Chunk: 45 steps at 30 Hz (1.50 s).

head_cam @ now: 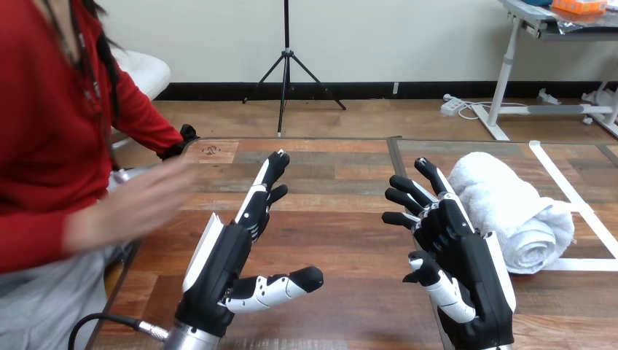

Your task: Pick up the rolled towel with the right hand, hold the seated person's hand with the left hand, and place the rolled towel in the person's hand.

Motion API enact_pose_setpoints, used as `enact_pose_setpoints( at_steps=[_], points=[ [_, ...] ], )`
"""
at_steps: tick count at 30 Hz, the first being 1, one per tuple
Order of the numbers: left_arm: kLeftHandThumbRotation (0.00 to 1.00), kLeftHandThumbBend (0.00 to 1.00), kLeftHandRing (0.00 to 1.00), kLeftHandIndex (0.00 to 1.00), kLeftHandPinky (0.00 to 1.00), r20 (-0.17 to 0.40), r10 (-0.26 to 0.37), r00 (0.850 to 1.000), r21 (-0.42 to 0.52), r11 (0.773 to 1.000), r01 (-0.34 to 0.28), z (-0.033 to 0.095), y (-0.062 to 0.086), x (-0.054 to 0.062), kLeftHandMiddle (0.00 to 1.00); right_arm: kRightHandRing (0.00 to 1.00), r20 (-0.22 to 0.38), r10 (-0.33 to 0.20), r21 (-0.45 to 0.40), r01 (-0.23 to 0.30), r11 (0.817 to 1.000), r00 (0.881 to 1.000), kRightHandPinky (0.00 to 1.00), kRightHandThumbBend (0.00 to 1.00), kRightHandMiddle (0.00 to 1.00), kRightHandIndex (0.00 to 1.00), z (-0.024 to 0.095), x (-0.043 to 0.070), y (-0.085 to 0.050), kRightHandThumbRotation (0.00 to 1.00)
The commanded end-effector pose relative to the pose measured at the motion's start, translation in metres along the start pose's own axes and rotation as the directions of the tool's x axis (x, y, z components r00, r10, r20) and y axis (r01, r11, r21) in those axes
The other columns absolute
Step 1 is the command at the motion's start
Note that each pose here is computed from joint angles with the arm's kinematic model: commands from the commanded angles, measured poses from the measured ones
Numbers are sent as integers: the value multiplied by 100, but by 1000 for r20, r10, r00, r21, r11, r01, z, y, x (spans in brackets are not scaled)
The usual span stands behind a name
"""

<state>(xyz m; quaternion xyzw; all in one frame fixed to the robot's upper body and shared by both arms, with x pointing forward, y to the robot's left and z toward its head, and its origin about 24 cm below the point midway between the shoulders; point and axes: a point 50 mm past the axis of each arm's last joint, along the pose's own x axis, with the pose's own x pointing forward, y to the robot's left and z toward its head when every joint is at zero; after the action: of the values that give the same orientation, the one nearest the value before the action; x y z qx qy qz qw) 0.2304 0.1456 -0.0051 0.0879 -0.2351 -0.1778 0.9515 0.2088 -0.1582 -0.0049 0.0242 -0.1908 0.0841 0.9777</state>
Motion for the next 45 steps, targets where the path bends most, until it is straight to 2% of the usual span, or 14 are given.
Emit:
enact_pose_setpoints(
  at_steps=[1,45],
  points=[
    [60,100,100,100,94,65,19,998,19,1000,-20,7,6,11,100,84,90,10,-7,-9,1000,996,73,100,85,94,12,15,1,68],
    [63,100,100,100,92,66,13,998,28,999,-15,8,4,10,100,84,82,8,-2,-8,1000,997,75,100,86,94,14,12,0,65]
  ],
)
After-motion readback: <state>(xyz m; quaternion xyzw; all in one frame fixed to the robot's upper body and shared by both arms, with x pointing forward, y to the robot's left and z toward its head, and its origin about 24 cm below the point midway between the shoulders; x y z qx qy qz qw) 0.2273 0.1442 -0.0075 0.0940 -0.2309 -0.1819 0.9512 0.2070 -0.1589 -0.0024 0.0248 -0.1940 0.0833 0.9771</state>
